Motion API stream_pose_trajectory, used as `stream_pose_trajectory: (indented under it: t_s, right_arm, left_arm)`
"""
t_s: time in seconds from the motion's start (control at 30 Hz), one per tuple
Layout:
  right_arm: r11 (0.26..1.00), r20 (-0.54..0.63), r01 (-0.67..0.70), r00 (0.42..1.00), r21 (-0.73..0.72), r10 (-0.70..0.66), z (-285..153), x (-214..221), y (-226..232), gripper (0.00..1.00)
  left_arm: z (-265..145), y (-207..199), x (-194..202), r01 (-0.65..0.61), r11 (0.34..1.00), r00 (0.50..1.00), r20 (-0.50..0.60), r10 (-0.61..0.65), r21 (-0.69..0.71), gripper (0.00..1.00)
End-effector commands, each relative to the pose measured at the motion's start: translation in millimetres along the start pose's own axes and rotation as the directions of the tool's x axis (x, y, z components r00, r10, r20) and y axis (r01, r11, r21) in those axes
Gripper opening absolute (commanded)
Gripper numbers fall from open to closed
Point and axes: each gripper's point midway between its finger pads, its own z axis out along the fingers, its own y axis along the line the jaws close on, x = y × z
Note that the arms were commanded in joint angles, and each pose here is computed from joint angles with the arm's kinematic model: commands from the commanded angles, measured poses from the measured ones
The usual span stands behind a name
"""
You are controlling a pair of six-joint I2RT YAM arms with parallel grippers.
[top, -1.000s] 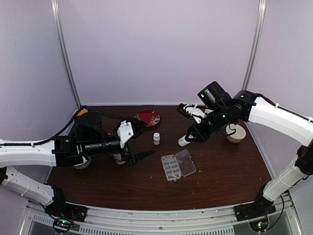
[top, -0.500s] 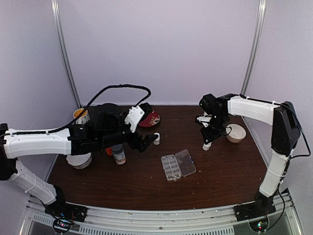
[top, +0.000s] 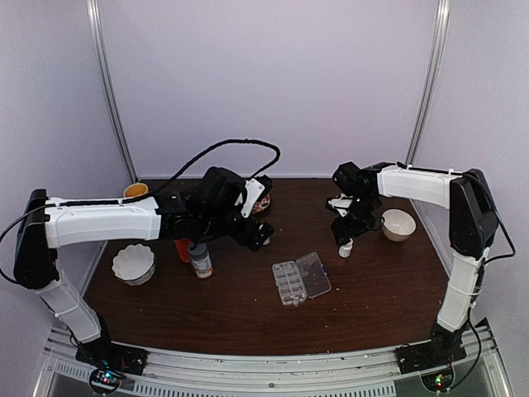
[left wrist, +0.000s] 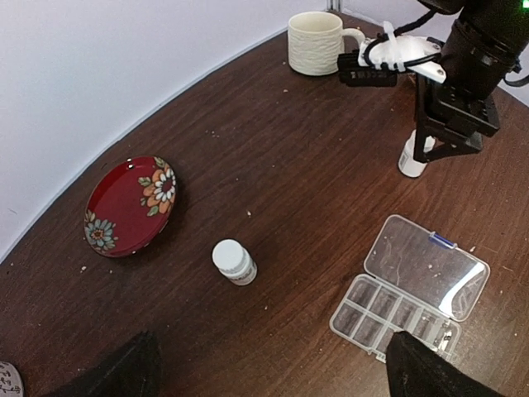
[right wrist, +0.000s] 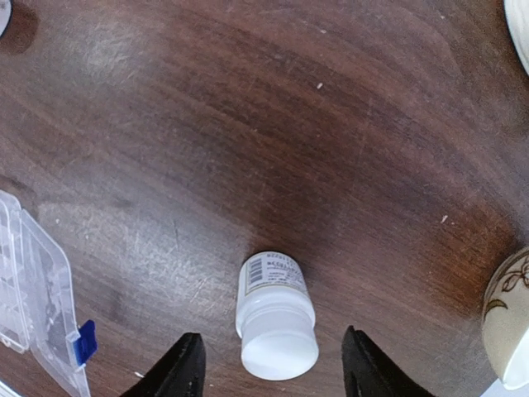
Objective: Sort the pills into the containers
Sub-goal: Place the pill bottle at the center of the board, then pick up the pill bottle from the center of the board.
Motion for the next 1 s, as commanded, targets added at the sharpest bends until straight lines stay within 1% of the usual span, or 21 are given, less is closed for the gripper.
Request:
stream_pose_trajectory:
  t_s: [0.0,0.1,0.23,0.27,0.33,0.37,0.4,0.43,0.47,0.57,0.63,0.67,0.83,0.97]
  right_arm:
    - [1.000,0.082,-0.009,0.997,0.022,0.007,-16,-20,-8,0.70]
    - [1.000,0.126,-0.018,0.992,0.025,0.015,-34,-27,-9,0.72]
    - [0.999,0.290,-0.044,0.956,0.009,0.039,-84,-41,-10,0.74]
    - [0.999,0.337,-0.052,0.940,0.013,0.044,-95,-43,-11,0.75]
    - [0.980,0.457,-0.197,0.874,0.017,0.168,-121,-49,-22,0.76]
    - [0.973,0.496,-0.230,0.843,-0.018,0.209,-131,-50,-20,0.78]
    - [0.966,0.532,-0.244,0.810,-0.080,0.248,-141,-52,-15,0.83]
    - [0.956,0.563,-0.258,0.773,-0.140,0.291,-148,-55,-11,0.97]
    - [0.946,0.577,-0.272,0.749,-0.179,0.325,-156,-53,-10,0.99]
    - [0.934,0.602,-0.284,0.714,-0.217,0.357,-156,-37,-10,1.00]
    - [0.920,0.634,-0.287,0.667,-0.266,0.392,-158,-32,-13,1.00]
    - [0.915,0.636,-0.288,0.658,-0.285,0.405,-158,-29,-14,1.00]
    - [0.916,0.622,-0.297,0.673,-0.269,0.401,-159,-16,-16,0.99]
    - [0.920,0.634,-0.301,0.667,-0.251,0.391,-161,-8,-19,0.99]
  left_arm:
    - [2,19,-11,0.058,0.996,0.998,0.009,-0.058,-0.066,0.97]
    - [13,23,-8,0.074,0.996,0.997,-0.033,-0.076,-0.057,0.97]
    - [27,32,-3,0.107,0.989,0.990,-0.085,-0.116,-0.101,0.97]
    - [32,35,-2,0.118,0.987,0.986,-0.102,-0.130,-0.113,0.97]
    - [41,39,-3,0.147,0.982,0.979,-0.124,-0.162,-0.122,0.94]
    - [47,40,-1,0.164,0.979,0.974,-0.139,-0.180,-0.122,0.91]
    - [56,41,3,0.178,0.977,0.967,-0.160,-0.196,-0.120,0.86]
    - [63,44,5,0.196,0.972,0.960,-0.176,-0.217,-0.126,0.85]
    - [69,46,8,0.212,0.969,0.954,-0.190,-0.234,-0.130,0.84]
    - [83,50,12,0.251,0.959,0.939,-0.209,-0.274,-0.129,0.82]
    - [91,53,16,0.279,0.951,0.926,-0.224,-0.304,-0.134,0.81]
    - [95,55,17,0.291,0.947,0.920,-0.234,-0.316,-0.135,0.80]
    - [120,53,31,0.319,0.939,0.882,-0.321,-0.345,-0.131,0.74]
    - [136,52,40,0.321,0.935,0.864,-0.357,-0.355,-0.152,0.73]
